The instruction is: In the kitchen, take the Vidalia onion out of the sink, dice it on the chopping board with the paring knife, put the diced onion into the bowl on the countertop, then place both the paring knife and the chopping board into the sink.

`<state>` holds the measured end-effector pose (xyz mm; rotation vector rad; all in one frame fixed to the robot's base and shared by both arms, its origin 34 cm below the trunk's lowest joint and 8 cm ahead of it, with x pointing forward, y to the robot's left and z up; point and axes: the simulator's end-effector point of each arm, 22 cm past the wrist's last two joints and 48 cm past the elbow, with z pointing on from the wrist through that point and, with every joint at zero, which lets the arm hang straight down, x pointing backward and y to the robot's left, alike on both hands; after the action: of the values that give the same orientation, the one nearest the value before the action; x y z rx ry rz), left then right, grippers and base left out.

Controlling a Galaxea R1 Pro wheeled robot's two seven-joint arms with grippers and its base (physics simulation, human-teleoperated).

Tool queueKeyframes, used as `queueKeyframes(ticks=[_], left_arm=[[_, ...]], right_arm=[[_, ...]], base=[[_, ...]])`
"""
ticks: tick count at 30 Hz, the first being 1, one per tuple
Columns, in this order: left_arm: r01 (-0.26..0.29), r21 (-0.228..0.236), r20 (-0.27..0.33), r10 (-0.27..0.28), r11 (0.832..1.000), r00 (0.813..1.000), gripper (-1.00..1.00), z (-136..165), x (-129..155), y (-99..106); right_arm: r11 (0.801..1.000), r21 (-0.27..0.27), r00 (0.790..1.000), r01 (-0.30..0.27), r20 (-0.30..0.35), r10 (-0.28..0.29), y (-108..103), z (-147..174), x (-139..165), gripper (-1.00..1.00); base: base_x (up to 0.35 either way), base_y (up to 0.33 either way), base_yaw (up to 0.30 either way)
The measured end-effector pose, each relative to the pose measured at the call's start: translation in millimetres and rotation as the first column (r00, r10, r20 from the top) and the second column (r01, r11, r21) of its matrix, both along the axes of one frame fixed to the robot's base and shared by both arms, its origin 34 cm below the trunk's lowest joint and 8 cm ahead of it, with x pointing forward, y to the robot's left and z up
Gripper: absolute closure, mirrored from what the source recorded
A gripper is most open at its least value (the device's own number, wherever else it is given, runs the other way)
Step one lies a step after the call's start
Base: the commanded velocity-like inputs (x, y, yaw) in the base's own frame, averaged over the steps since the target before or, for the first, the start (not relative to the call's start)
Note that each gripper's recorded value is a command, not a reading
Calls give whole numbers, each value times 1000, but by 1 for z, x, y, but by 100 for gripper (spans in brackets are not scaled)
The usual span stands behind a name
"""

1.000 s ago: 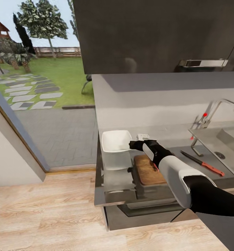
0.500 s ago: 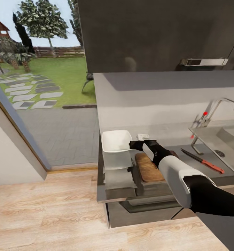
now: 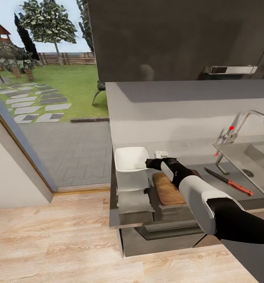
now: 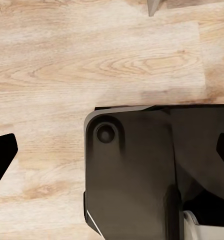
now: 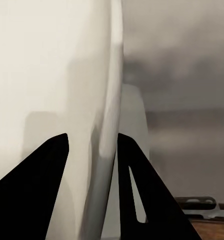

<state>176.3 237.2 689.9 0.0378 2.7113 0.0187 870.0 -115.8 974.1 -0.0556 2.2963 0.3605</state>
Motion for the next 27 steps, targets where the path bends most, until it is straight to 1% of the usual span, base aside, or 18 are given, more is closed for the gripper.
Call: queueKeyframes(ticks=[27], left_arm=[[0, 0, 0, 0, 1000, 1000, -100, 0, 0, 0]], right_arm=[[1000, -1, 1000, 0, 0, 0, 0, 0, 0, 100]], base=[[0, 0, 0]])
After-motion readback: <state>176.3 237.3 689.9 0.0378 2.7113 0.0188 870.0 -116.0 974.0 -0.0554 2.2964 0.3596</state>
